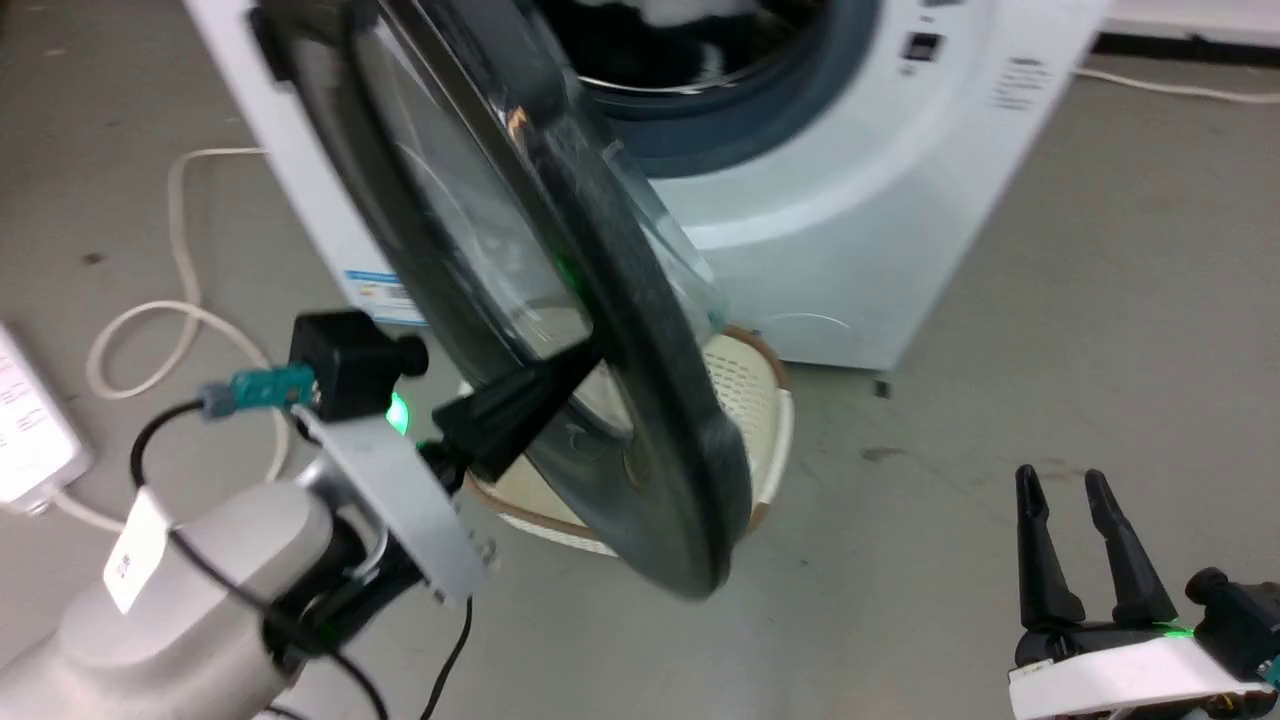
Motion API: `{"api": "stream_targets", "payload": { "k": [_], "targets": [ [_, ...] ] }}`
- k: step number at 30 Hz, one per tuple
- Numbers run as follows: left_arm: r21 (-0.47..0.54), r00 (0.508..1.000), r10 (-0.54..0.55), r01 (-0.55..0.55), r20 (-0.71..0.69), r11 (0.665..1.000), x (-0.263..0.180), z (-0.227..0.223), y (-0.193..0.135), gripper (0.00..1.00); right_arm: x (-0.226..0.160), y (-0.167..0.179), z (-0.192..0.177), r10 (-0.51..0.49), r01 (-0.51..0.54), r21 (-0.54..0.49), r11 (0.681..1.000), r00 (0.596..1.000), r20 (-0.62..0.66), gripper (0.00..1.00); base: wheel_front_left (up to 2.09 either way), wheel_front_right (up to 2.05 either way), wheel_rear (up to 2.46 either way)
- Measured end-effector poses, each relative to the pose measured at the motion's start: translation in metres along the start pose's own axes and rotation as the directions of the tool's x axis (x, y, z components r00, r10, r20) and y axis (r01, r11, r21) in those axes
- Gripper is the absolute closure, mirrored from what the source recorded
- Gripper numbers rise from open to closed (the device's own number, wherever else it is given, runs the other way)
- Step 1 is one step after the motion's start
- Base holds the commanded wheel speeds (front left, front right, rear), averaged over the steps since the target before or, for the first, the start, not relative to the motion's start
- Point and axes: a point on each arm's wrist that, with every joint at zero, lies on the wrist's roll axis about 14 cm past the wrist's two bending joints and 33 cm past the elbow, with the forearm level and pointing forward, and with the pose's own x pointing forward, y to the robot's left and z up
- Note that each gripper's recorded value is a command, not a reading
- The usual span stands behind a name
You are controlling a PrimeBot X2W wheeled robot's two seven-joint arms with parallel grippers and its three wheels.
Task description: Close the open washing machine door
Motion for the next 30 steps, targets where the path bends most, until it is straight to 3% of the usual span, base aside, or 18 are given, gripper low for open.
{"api": "stream_targets", "payload": {
  "k": [9,19,30],
  "targets": [
    [-0.02,1.0,-0.02,0.02,0.009,1.0,0.073,-0.007,0.016,1.0,-0.022,-0.036,0.011,-0.119,0.119,-0.002,0.993,0.993,0.023,0.0,0.0,0.0,0.0],
    [0.022,0.994,0.096,-0.097,0.056,0.995,0.138,0.011,0.049,1.0,-0.043,-0.059,0.02,-0.206,0.207,-0.004,0.978,0.978,0.04,0.0,0.0,0.0,0.0],
    [0.044,0.977,0.17,-0.177,0.13,0.983,0.163,0.05,0.07,1.0,-0.05,-0.067,0.022,-0.237,0.238,-0.011,0.971,0.971,0.041,0.0,0.0,0.0,0.0]
  ]
}}
